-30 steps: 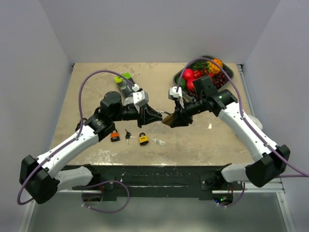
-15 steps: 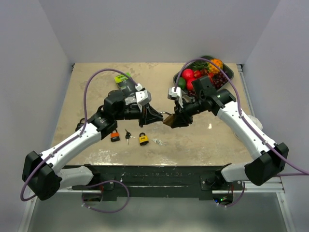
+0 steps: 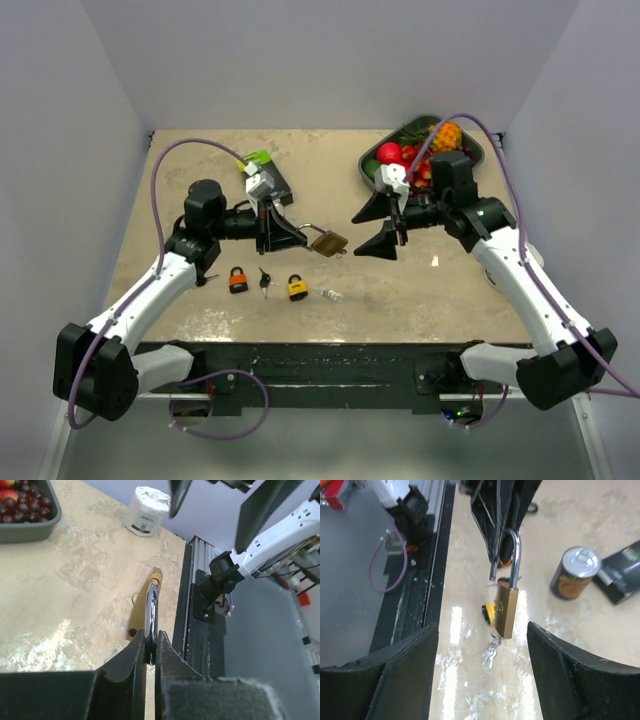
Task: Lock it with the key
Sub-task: Lock the lock.
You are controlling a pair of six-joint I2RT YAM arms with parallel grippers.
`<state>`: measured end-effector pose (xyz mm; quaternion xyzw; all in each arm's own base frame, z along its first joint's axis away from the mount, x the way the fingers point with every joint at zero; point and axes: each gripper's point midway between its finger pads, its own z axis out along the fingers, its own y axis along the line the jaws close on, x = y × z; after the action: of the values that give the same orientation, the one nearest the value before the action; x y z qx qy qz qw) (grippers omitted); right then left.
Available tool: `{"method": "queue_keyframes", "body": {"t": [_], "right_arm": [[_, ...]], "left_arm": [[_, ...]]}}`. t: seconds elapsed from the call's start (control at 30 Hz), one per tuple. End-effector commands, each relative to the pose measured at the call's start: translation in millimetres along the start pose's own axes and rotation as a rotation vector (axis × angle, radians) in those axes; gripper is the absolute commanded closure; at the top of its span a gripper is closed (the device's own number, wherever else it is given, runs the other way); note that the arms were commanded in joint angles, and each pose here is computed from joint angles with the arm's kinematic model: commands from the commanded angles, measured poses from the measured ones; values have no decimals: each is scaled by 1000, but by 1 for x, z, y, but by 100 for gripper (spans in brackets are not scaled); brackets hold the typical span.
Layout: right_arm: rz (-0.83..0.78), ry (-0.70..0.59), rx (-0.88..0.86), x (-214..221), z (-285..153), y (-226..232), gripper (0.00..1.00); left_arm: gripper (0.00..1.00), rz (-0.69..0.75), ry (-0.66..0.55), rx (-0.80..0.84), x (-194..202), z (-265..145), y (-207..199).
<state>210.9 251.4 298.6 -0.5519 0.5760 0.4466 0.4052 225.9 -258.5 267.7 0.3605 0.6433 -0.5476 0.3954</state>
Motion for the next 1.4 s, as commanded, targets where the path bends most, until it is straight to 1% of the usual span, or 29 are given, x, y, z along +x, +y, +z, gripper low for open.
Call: {"method": "queue_keyframes", "body": {"t": [0.0,0.03,0.07,0.1,0.13,0.17,0.2,0.23,0.27,0.3,0.33,0.43,0.53,0.6,0.67,0.8,0.9,1.07,1.1,1.27,1.37], "right_arm": [[-59,-95,-26,-20,-6,11,23],[-24,-98,-26,-18,-5,13,21],[-42,-112,-11,-21,-5,10,18],[-27,-116,-6,-14,-4,13,11],[14,-128,-2,-13,-4,15,10],[-34,-162,28,-21,-4,9,9],[-19,-175,45,-15,-2,10,4],[34,-195,59,-16,-3,10,2],[-7,-247,106,-29,-4,2,1],[31,-263,149,-25,-4,-4,1],[9,-282,165,-31,-6,-5,1],[-43,-312,121,-40,-6,3,1],[-49,-316,87,-44,4,8,1],[-61,-319,137,-46,10,2,2],[-73,-319,136,-46,20,5,6],[-58,-351,153,-48,28,2,10],[-44,-346,151,-43,33,-2,20],[-24,-346,160,-35,37,-7,31],[-23,-358,158,-37,37,-8,34],[1,-399,176,-43,40,-13,43],[10,-420,178,-46,41,-13,50]], "left_arm": [[100,65,-137,93,-42,-11,-36],[100,82,-155,93,-46,-12,-38],[100,79,-161,96,-48,-12,-39],[100,59,-166,100,-47,-12,-41],[100,91,-189,109,-53,-14,-46],[100,76,-197,118,-55,-15,-49],[100,71,-201,122,-56,-15,-50],[100,82,-209,135,-58,-15,-53],[100,57,-212,144,-59,-15,-55],[100,51,-214,152,-59,-15,-57],[100,66,-229,158,-62,-16,-59],[100,29,-262,156,-67,-17,-62],[100,0,-289,166,-68,-18,-63],[100,-5,-306,161,-70,-18,-63],[100,-14,-312,163,-71,-17,-63],[100,-8,-330,165,-74,-18,-66],[100,-8,-338,165,-74,-19,-67],[100,-11,-343,167,-74,-19,-68],[100,-10,-349,166,-75,-19,-68],[100,-18,-350,170,-74,-19,-69],[100,-23,-352,167,-74,-19,-68]]}}
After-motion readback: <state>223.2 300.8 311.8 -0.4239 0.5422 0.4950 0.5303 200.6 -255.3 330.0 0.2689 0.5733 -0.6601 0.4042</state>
